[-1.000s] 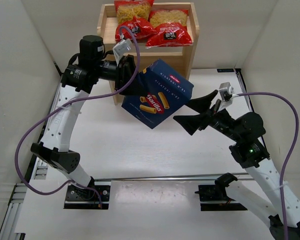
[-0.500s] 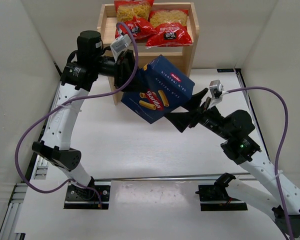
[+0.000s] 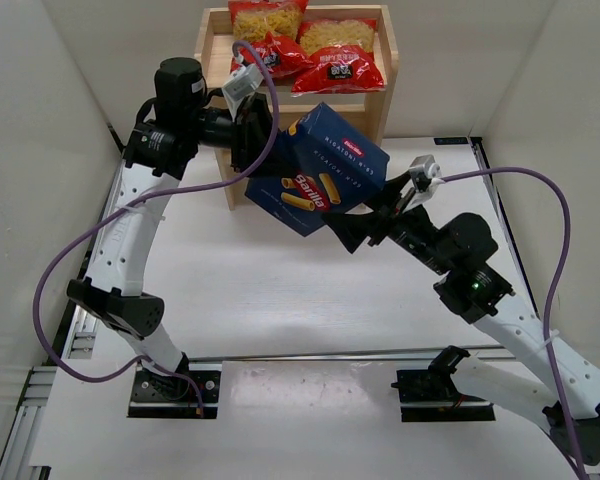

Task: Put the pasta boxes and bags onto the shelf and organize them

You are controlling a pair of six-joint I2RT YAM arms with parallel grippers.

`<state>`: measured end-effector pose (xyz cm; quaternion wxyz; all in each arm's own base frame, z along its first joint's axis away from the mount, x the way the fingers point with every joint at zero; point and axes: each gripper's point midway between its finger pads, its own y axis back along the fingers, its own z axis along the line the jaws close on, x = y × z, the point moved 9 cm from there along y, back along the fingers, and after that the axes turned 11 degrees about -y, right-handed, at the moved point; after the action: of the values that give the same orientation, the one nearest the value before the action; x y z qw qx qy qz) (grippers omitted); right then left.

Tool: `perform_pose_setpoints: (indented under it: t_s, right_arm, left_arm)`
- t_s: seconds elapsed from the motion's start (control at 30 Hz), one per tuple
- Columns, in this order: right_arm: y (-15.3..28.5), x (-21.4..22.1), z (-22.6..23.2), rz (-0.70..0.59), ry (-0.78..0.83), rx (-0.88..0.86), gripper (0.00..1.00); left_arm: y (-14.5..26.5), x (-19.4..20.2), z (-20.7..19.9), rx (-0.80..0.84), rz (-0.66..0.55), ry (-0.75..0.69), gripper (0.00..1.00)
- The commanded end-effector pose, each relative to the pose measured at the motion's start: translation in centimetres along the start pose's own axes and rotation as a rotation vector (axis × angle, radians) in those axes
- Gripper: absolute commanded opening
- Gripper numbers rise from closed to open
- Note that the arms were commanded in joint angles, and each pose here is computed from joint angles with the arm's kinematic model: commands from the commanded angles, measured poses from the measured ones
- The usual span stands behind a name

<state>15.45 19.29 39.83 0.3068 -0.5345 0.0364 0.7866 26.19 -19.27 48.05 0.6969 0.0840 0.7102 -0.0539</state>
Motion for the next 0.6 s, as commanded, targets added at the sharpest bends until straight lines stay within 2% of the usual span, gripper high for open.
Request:
perform_pose_setpoints:
  t_s: [0.0,0.1,0.23,0.4,0.43,0.53,0.57]
  right_arm:
    - [-0.6,-2.9,1.6,-0.099,0.119,-0.069,1.0]
    - [-1.2,-3.2,1.6,-0.083,0.158,-0.069,1.0]
    - [-0.7,-3.2,0.1,-0.059,0.238,0.037,1.0]
    - [0.8,-2.9,-1.8,-0.024,0.243,0.091,1.0]
    - [1.1,-3.3,-1.0,-0.022,0.221,0.015,1.0]
    - [1.8,-5.6,-0.5,-0.071,0.208,-0.069,1.0]
    - [2.0,-5.8,0.2,-0.062,0.157,-0.131,1.0]
  left_arm:
    - [-1.0,-2.0,-3.4,0.221,-0.042,-0.076,0.11]
    - [-0.9,-2.3,-3.6,0.23,-0.046,-0.095,0.11]
    - [-0.9,-2.3,-3.6,0.23,-0.046,-0.095,0.11]
    - [-0.8,-2.5,-4.0,0.23,-0.047,-0.105,0.11]
    - [-0.8,-2.5,-4.0,0.23,-0.047,-0.105,0.11]
    - [-0.8,-2.5,-4.0,0.23,-0.047,-0.105,0.11]
    - [-0.8,-2.8,-4.1,0.229,-0.048,-0.115,0.11]
